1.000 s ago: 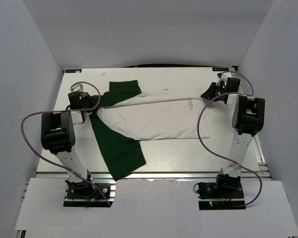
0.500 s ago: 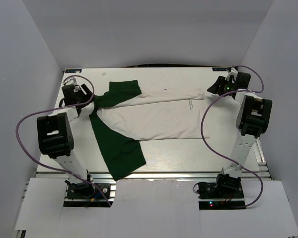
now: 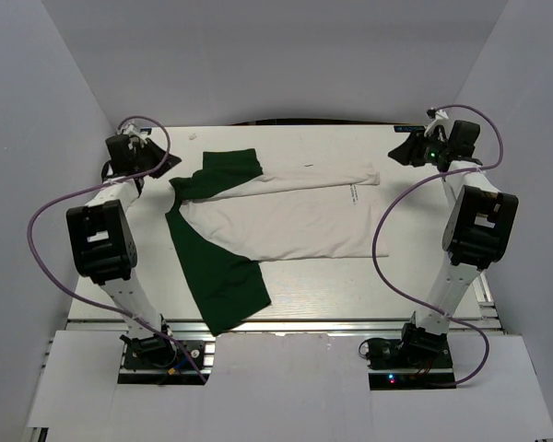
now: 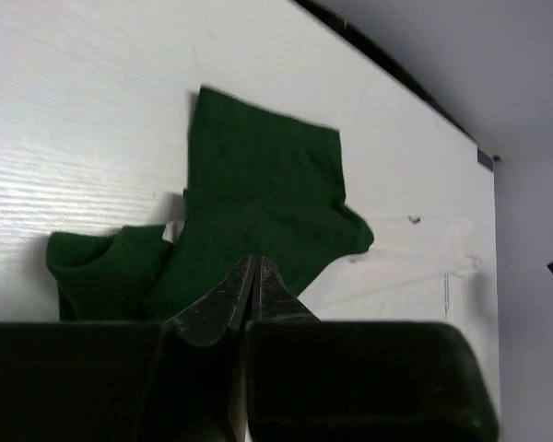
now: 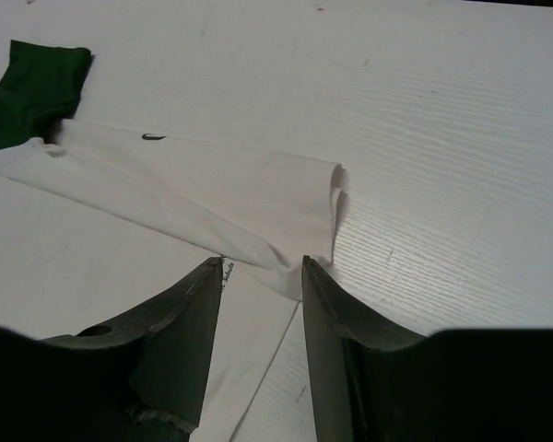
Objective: Fold and stack the t-shirts
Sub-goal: Fold the tshirt
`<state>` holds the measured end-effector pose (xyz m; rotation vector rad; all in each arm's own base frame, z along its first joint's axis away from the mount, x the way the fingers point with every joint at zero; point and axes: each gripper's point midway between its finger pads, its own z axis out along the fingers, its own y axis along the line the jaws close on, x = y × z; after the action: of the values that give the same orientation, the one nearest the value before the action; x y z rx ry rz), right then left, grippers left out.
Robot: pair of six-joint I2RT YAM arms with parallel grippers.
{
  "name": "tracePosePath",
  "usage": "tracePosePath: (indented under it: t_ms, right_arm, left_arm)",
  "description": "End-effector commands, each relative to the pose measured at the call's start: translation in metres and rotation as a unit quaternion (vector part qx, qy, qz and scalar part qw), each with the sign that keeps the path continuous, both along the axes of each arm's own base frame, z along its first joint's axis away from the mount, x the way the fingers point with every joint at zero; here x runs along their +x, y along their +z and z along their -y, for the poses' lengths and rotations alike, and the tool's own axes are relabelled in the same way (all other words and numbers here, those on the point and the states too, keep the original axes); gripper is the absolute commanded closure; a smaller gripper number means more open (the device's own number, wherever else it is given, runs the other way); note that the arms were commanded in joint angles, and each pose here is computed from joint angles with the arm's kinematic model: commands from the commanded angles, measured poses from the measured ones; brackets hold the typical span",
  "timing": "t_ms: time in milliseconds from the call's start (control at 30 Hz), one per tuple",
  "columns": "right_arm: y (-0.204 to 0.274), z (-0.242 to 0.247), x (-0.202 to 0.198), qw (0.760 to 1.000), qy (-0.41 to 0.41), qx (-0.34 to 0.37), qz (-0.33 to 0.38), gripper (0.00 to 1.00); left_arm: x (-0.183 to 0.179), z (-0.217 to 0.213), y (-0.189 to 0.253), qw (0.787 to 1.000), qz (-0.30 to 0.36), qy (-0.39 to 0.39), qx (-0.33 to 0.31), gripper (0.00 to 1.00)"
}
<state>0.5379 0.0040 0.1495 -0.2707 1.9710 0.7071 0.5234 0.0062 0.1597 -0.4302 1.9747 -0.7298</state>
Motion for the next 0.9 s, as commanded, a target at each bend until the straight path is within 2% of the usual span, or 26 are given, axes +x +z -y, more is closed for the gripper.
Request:
tracePosePath:
  t_ms: [0,233,467,533,600,667,767,800,867]
  right_arm:
    - [0.011,-0.011,-0.005,0.999,0.041,0.007,0.027,0.55]
    - [-0.003,-0.018,-0.010,0.999,0.048,0.017,0.006,0.57]
    - [-0.008,-0.020,-0.012,0.999,0.050,0.020,-0.004,0.57]
    - [-0.007,-0.020,-0.013,0.999,0.050,0.021,-0.004,0.57]
    - [-0.005,-0.021,-0.014,0.998,0.052,0.021,-0.002,0.57]
    - [-0.004,-0.022,-0.015,0.998,0.056,0.022,-0.004,0.57]
    - [-0.001,-0.022,-0.017,0.998,0.060,0.018,0.002,0.57]
    - [-0.001,-0.022,-0.017,0.998,0.060,0.018,0.002,0.57]
    - [-0.003,-0.023,-0.018,0.998,0.060,0.021,-0.001,0.57]
  left_arm:
    - [-0.011,0.028,-0.030,0.994,-0.075,-0.051,-0.068,0.88]
    - [-0.026,0.038,-0.089,0.984,-0.155,-0.054,-0.072,0.96]
    - [-0.034,0.030,-0.132,0.978,-0.200,-0.034,-0.053,0.97]
    - [-0.034,0.028,-0.134,0.977,-0.204,-0.029,-0.050,0.96]
    - [-0.028,0.029,-0.118,0.980,-0.190,-0.029,-0.059,0.93]
    - [-0.014,0.033,-0.085,0.985,-0.149,-0.035,-0.073,0.90]
    - [0.004,0.033,-0.011,0.992,-0.076,-0.024,-0.095,0.68]
    - [0.007,0.033,0.008,0.992,-0.061,-0.016,-0.105,0.56]
    - [0.016,0.032,0.030,0.993,-0.027,-0.015,-0.110,0.47]
